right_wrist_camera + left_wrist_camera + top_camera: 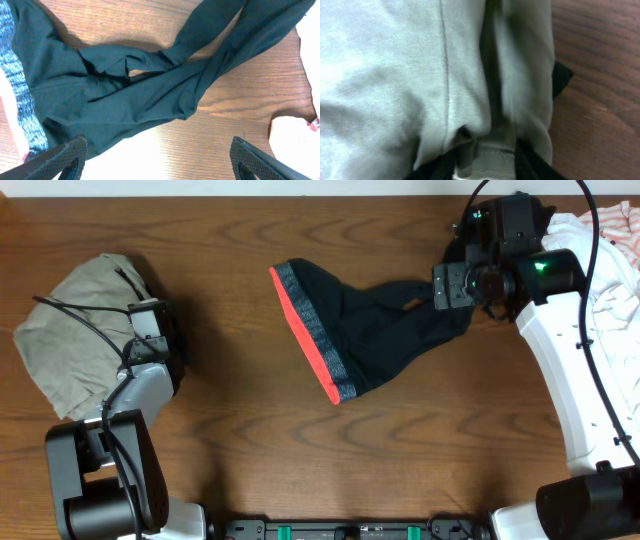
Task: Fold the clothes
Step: 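Move the left gripper toward the red waistband of the leggings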
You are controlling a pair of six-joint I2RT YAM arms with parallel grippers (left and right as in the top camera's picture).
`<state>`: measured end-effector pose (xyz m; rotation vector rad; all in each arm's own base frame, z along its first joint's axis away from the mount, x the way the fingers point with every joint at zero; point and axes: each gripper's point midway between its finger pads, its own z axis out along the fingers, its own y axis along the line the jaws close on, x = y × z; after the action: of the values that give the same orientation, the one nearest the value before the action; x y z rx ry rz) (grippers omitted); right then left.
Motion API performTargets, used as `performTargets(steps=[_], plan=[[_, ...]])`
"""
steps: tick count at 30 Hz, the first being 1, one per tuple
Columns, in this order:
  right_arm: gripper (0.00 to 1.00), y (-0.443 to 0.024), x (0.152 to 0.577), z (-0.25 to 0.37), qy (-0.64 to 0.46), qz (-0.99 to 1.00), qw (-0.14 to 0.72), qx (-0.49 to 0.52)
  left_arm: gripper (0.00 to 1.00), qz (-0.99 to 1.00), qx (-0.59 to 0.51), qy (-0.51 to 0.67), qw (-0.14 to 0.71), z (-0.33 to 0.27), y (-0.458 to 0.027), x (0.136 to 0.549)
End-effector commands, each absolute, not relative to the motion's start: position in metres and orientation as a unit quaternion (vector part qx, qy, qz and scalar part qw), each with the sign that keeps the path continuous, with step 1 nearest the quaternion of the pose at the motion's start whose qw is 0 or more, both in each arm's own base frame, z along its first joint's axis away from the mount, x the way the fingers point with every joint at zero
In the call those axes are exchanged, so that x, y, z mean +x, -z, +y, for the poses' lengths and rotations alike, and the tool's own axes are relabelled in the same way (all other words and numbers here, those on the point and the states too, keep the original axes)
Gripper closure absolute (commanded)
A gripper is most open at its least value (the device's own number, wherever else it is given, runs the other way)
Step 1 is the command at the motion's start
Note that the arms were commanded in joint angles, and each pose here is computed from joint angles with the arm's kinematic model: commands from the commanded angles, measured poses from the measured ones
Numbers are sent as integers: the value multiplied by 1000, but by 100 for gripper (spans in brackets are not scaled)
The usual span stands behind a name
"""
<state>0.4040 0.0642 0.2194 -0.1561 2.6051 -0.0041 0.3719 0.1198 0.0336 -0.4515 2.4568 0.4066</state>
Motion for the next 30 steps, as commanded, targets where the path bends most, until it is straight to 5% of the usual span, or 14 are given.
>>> performTargets(steps=[1, 12, 21, 30], plan=[[11, -218, 405, 64, -1, 964, 261, -53, 54, 919, -155, -186, 311, 131, -48, 374], [9, -218, 405, 64, -1, 964, 261, -53, 42, 897, -174, -195, 355, 144, -90, 373], [8, -218, 405, 64, -1, 964, 261, -53, 34, 915, -73, 4, 397, 48, -104, 395], [5, -218, 405, 63, 2, 964, 261, -58, 30, 927, -37, 151, 341, -47, -97, 375]])
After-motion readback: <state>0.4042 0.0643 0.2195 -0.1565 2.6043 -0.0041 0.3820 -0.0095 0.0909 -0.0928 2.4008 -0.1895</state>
